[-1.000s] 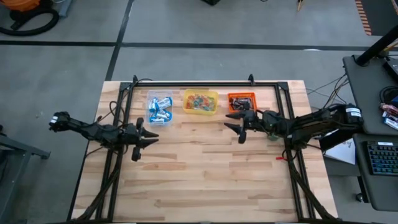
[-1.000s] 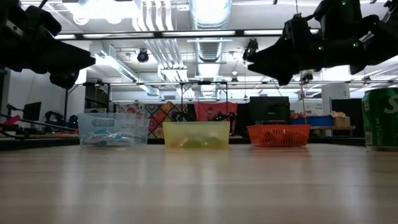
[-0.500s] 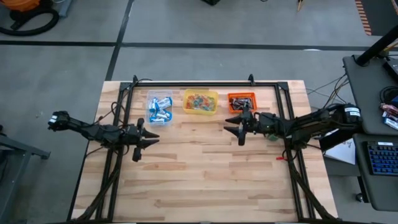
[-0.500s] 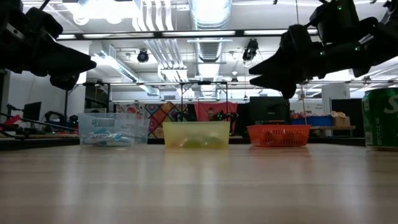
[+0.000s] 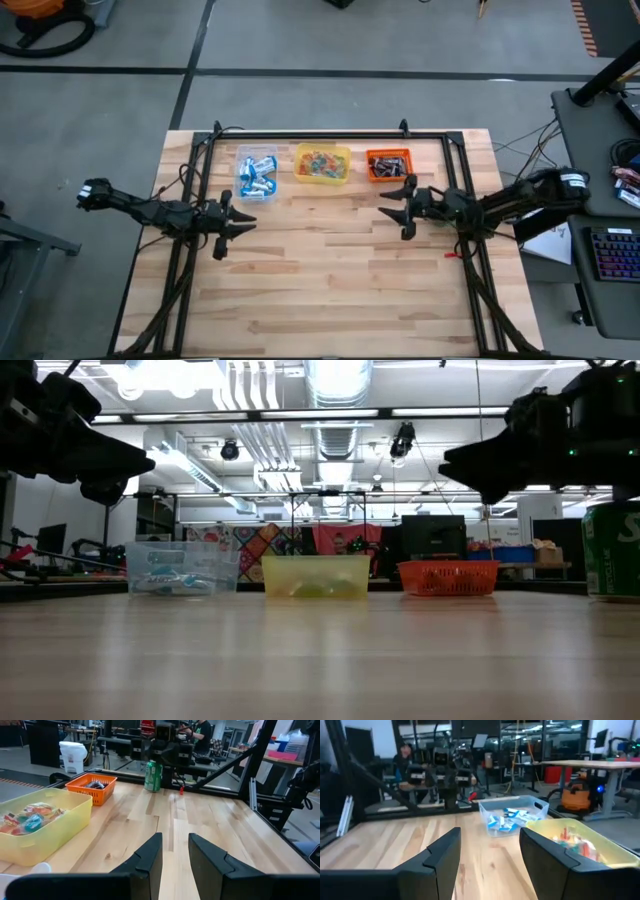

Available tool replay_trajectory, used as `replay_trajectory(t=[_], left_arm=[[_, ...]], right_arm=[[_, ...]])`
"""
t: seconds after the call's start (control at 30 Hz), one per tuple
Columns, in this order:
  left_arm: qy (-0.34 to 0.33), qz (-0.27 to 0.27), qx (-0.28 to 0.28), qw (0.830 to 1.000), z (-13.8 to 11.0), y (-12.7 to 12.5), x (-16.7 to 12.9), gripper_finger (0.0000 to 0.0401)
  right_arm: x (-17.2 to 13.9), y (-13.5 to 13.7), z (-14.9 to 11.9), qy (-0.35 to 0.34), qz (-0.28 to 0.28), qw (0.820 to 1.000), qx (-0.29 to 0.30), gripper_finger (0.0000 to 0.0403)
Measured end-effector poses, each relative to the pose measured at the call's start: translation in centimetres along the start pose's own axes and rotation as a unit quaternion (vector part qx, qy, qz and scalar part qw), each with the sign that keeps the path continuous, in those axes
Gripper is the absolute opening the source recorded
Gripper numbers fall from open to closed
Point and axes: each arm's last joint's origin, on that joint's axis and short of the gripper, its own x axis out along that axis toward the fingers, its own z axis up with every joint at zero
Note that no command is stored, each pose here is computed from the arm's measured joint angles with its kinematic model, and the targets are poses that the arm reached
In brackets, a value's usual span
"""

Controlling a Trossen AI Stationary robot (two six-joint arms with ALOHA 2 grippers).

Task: Sort candy
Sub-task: Return to Home Position

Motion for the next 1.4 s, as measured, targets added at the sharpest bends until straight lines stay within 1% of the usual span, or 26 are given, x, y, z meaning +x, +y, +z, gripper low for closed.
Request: replay_trajectory(t=[0.1, 0.27, 0.33, 0.43, 0.53, 0.6, 0.67, 0.83, 0.9, 0.97, 1.1, 1.4], left_arm=[[0.001, 0.0, 0.0, 1.0, 0.0, 0.0, 0.0, 0.0078], [0.0, 0.0, 0.0, 1.0, 0.0, 0.0, 0.0, 0.0078], [0.002, 0.0, 0.001, 1.0, 0.0, 0.0, 0.0, 0.0078], [0.002, 0.0, 0.001, 1.0, 0.0, 0.0, 0.0, 0.0078], [0.002, 0.0, 0.001, 1.0, 0.0, 0.0, 0.0, 0.0078], [0.002, 0.0, 0.001, 1.0, 0.0, 0.0, 0.0, 0.0078], [0.002, 0.0, 0.001, 1.0, 0.0, 0.0, 0.0, 0.0078], [0.002, 0.001, 0.001, 1.0, 0.0, 0.0, 0.0, 0.0078], [0.003, 0.0, 0.001, 1.0, 0.0, 0.0, 0.0, 0.0078], [0.003, 0.001, 0.001, 1.0, 0.0, 0.0, 0.0, 0.0078], [0.004, 0.001, 0.001, 1.0, 0.0, 0.0, 0.1, 0.0078], [0.006, 0.001, 0.002, 1.0, -0.1, 0.0, 0.1, 0.0077]], right_arm=[[-0.8, 0.0, 0.4, -0.001, -0.001, 1.0, 0.008, 0.0194], [-1.5, 0.1, 1.1, 0.044, 0.003, 0.999, -0.008, 0.0194], [-2.2, 0.1, 1.5, 0.048, 0.003, 0.999, -0.012, 0.0194], [-3.9, 0.0, 1.5, 0.064, 0.003, 0.998, -0.012, 0.0194], [-5.7, 0.1, 2.2, 0.038, 0.01, 0.999, -0.006, 0.0194], [-6.4, 0.3, 2.4, 0.028, 0.02, 0.999, -0.004, 0.0194], [-6.9, 0.5, 2.8, 0.004, 0.029, 1.0, -0.002, 0.0194], [-7.5, 1.0, 3.2, -0.024, 0.087, 0.996, 0.003, 0.0194], [-7.6, 1.2, 2.8, 0.0, 0.116, 0.993, 0.002, 0.0194], [-7.6, 1.3, 2.4, 0.017, 0.133, 0.991, 0.004, 0.0194], [-7.6, 1.3, 2.3, 0.028, 0.126, 0.991, 0.025, 0.0194], [-7.5, 1.3, 2.2, 0.033, 0.129, 0.991, 0.028, 0.0194]])
